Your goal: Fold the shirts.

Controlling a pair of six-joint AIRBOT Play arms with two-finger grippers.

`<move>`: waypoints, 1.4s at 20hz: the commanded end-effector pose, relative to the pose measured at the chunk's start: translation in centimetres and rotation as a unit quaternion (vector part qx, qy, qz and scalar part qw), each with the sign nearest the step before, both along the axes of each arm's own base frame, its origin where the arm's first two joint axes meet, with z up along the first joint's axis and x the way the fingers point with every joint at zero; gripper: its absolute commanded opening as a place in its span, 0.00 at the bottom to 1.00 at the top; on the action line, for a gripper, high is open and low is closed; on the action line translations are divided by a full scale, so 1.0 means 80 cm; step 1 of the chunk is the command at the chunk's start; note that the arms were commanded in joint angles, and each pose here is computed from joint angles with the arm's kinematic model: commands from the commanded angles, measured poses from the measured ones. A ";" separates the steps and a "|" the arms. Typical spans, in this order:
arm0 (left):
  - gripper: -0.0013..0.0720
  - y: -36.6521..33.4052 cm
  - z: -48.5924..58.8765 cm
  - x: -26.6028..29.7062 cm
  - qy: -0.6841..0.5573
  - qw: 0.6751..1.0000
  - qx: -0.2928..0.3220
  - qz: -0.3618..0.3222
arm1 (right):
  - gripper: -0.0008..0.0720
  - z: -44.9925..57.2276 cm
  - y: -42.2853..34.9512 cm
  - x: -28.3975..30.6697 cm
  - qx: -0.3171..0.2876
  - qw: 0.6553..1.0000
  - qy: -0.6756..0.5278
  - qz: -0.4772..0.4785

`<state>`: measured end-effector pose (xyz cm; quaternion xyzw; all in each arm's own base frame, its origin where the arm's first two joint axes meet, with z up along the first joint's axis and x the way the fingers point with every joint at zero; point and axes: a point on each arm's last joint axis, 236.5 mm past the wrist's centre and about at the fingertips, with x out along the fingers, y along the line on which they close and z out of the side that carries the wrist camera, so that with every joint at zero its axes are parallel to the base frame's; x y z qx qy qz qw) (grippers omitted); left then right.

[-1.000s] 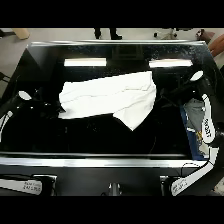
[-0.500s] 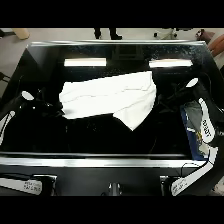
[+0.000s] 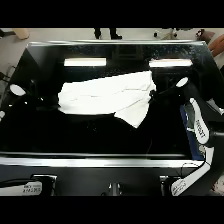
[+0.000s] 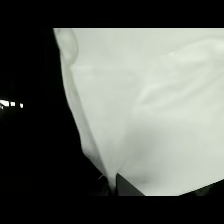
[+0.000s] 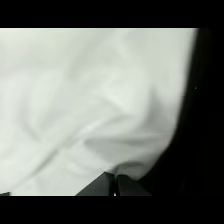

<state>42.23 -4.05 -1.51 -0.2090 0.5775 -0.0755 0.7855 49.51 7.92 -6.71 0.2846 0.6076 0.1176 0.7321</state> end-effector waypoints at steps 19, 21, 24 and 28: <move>0.05 0.026 0.608 -0.220 -0.520 0.836 0.170 0.038 | 0.03 0.716 -0.071 -0.323 -0.258 0.736 -0.621 -0.081; 0.05 0.030 0.524 -0.170 -0.411 0.897 0.166 0.012 | 0.03 0.618 -0.086 -0.269 -0.269 0.825 -0.494 -0.043; 0.05 0.040 0.378 -0.096 -0.257 0.954 0.155 -0.022 | 0.03 0.458 -0.100 -0.198 -0.251 0.926 -0.279 0.030; 0.05 0.052 0.190 -0.022 -0.118 0.983 0.136 -0.039 | 0.03 0.269 -0.084 -0.080 -0.226 0.964 -0.123 0.072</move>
